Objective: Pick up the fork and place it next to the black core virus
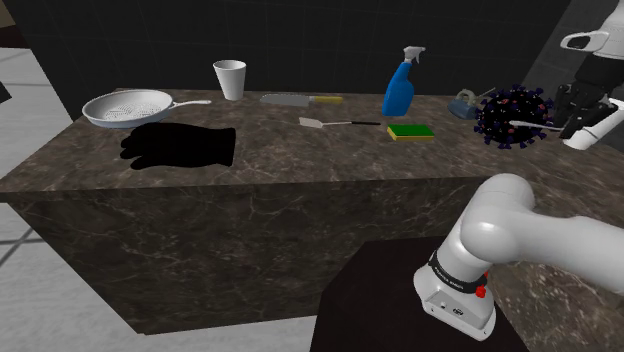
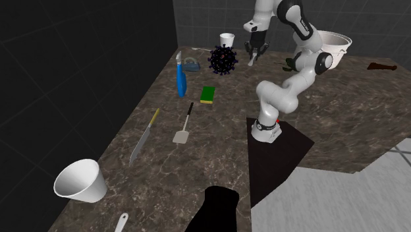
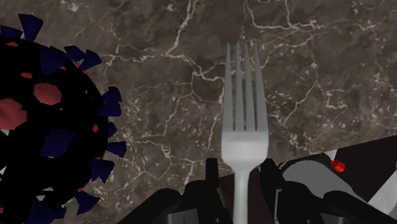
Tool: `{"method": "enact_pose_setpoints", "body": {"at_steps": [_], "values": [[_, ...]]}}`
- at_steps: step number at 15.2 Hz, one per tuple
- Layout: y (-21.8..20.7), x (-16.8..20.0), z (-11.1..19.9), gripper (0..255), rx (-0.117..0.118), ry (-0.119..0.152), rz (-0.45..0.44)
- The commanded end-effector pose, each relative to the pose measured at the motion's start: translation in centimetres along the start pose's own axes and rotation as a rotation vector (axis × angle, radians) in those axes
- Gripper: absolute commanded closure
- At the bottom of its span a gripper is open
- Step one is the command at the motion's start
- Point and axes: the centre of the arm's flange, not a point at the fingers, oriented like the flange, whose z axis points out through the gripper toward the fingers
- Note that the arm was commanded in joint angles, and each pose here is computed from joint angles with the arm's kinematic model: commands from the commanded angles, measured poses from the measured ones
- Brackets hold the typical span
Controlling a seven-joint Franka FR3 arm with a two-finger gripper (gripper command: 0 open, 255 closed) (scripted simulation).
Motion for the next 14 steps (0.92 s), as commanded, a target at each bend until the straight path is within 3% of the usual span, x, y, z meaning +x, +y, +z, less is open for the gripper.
{"method": "enact_pose_setpoints", "body": {"at_steps": [1, 14], "values": [[-1.5, -2.3, 1.5, 255, -0.042, 0.07, 0.019], [-1.5, -1.8, 8.4, 255, -0.042, 0.07, 0.019]]}}
